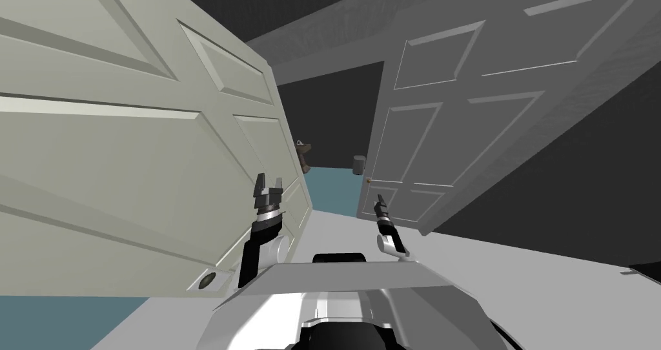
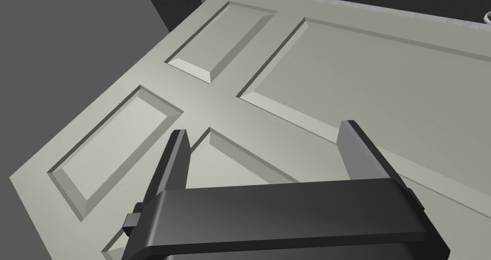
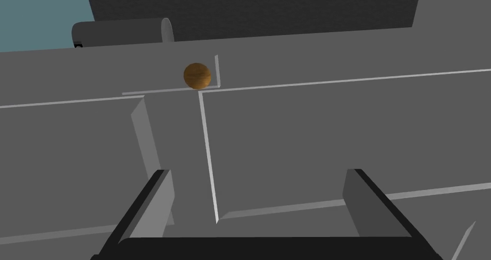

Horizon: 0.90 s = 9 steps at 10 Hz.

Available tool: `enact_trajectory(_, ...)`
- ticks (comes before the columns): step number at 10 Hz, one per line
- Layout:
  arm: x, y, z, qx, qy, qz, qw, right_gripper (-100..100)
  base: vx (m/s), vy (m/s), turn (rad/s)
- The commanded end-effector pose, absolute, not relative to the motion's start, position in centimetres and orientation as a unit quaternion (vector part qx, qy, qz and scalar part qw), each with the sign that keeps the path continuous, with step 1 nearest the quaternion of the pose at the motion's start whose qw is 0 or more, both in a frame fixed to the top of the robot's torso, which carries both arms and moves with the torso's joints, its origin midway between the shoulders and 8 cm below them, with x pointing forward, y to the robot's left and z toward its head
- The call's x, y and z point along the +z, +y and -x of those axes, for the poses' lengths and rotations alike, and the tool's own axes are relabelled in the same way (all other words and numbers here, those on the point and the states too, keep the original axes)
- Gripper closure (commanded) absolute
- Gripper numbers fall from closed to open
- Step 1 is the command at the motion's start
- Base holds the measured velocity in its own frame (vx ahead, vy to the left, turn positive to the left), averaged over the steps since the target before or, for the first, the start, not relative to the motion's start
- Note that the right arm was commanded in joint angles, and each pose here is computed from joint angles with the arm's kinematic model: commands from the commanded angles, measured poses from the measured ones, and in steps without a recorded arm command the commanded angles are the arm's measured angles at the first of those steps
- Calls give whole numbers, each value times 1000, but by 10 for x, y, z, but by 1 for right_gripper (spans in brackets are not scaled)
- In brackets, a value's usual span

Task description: Pull the door open

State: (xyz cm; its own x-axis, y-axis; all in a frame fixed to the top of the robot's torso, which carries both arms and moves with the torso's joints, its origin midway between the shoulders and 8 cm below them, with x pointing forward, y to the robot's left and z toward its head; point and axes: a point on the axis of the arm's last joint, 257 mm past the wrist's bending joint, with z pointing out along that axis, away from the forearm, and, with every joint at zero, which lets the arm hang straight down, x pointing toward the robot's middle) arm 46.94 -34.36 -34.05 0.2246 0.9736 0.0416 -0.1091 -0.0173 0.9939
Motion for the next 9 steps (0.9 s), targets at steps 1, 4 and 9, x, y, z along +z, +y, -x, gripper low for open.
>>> enact_trajectory(1,-351,-348,-468,463,408,-541,571,-100,91,-56,120)
enact_trajectory(4,-366,-354,-466,449,412,-551,570,-100,95,-60,88)
enact_trajectory(9,-388,-364,-461,424,419,-566,569,-100,92,-62,93)
